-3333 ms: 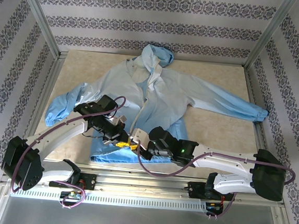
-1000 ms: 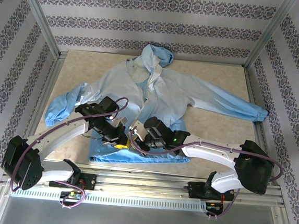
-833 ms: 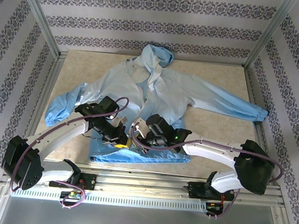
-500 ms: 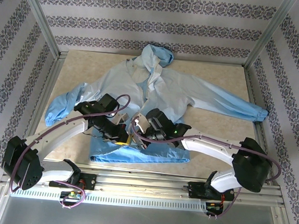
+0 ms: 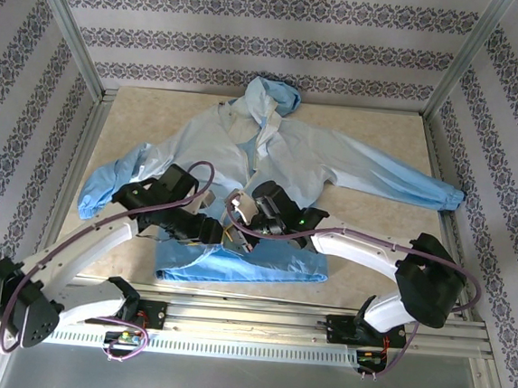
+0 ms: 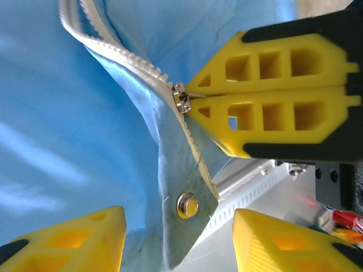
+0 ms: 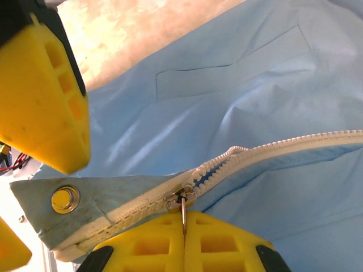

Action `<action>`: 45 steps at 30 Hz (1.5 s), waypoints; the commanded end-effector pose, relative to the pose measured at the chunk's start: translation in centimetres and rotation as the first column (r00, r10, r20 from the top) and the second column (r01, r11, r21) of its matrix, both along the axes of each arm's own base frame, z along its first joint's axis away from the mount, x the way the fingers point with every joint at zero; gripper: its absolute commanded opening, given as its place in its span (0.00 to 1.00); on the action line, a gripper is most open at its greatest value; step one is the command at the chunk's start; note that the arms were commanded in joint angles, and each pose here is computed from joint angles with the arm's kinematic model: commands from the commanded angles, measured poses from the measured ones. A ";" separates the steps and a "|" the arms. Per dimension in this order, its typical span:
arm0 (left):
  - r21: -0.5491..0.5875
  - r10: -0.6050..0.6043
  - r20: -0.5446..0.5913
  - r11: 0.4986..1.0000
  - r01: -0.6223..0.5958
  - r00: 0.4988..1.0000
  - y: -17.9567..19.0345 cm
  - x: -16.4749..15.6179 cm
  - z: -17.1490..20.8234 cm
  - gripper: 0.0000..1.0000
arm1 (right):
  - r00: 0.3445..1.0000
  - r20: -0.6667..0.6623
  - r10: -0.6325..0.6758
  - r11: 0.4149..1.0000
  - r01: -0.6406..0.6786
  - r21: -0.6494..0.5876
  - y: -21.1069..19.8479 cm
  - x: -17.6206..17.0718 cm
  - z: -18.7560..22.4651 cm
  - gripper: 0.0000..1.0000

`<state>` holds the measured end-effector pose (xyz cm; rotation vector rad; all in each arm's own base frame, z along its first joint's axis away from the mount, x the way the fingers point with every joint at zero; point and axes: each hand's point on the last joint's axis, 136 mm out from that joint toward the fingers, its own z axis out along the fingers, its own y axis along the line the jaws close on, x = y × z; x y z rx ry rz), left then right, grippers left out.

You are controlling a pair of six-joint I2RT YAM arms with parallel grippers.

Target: Zip up the jacket

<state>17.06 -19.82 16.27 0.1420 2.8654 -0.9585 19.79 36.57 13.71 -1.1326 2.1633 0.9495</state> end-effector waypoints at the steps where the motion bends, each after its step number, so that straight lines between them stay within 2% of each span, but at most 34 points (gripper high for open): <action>1: 0.039 0.073 0.089 0.996 -0.076 0.993 1.2 0.9 0.0 0.54 | 1.000 0.005 0.017 0.999 -0.017 0.051 0.9 -0.4 1.4 0.00; 8: -0.012 0.110 0.131 0.994 -0.109 0.985 0.4 0.6 0.0 0.58 | 1.000 -0.023 0.020 0.997 -0.018 0.072 1.3 -1.0 2.4 0.00; 19: -0.087 0.139 0.123 0.988 -0.129 0.983 -2.1 1.1 -2.0 0.57 | 0.999 -0.043 0.009 0.997 -0.006 0.072 1.2 -1.2 1.9 0.00; 20: -0.094 0.142 0.122 0.987 -0.131 0.982 -2.3 1.1 -2.2 0.55 | 0.999 -0.045 0.011 0.997 -0.007 0.074 1.2 -1.3 2.0 0.00; 22: -0.093 0.147 0.125 0.986 -0.135 0.981 -2.4 1.0 -2.4 0.42 | 0.999 -0.052 0.010 0.998 -0.006 0.070 1.1 -1.4 1.8 0.00; 24: -0.077 0.158 0.139 0.986 -0.148 0.978 -1.9 0.9 -2.4 0.17 | 0.998 -0.057 -0.008 0.998 0.011 0.061 1.0 -1.2 1.8 0.00; 26: -0.052 0.166 0.144 0.986 -0.160 0.976 -1.1 0.4 -2.4 0.00 | 0.998 -0.057 -0.038 0.998 0.041 0.050 0.9 -0.8 1.9 0.00; 34: -0.022 0.106 0.110 0.994 -0.104 0.988 0.3 -2.3 -0.3 0.00 | 0.981 0.001 -0.192 0.981 0.192 0.038 0.6 2.4 3.6 0.00; 41: 0.024 0.038 0.101 0.999 -0.040 0.994 1.0 -3.5 1.5 0.00 | 0.962 0.044 -0.271 0.962 0.269 0.044 0.2 5.0 5.7 0.00; 45: 0.037 0.010 0.093 0.999 -0.014 0.996 1.1 -3.9 1.5 0.00 | 0.951 0.076 -0.299 0.954 0.299 0.014 -0.6 6.8 5.6 0.00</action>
